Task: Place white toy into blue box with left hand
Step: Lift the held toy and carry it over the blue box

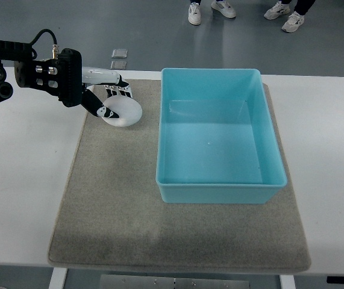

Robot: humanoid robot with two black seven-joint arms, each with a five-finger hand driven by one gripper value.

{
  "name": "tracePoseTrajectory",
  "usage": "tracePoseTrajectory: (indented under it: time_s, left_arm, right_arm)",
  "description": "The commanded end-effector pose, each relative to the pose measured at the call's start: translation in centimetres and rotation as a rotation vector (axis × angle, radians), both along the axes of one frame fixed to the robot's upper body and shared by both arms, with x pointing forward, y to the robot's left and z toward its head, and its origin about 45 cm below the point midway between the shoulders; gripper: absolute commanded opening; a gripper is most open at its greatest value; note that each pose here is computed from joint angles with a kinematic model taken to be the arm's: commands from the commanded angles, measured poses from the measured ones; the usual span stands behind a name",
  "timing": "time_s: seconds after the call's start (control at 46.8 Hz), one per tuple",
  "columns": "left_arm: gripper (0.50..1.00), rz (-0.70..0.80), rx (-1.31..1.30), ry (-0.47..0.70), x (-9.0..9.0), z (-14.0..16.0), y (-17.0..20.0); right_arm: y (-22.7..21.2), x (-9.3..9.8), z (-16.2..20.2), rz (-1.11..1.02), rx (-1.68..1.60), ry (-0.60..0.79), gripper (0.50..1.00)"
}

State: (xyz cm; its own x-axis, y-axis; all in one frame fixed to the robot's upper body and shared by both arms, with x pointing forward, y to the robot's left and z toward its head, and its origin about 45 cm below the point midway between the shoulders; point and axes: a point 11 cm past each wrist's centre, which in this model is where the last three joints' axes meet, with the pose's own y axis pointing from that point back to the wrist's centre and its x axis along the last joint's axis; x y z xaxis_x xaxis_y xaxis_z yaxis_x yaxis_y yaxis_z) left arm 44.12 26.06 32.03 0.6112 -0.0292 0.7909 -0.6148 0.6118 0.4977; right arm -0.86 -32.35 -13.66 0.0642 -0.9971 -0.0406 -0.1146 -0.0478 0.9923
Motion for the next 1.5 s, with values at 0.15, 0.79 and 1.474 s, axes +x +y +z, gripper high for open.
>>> tracePoseTrajectory:
  time_s: [0.15, 0.79, 1.474]
  left_arm:
    - [0.598, -0.016, -0.045, -0.065, 0.8, 2.9, -1.3]
    - [0.606, -0.117, -0.155, -0.1, 0.4, 4.0, -6.8]
    - [0.632, -0.193, -0.208, -0.028, -0.5, -0.4, -12.7]
  right_arm:
    - [0.0, 0.0, 0.0, 0.0, 0.0, 0.0, 0.936]
    - [0.0, 0.0, 0.0, 0.0, 0.0, 0.0, 0.936]
    - [0.0, 0.0, 0.0, 0.0, 0.0, 0.0, 0.936]
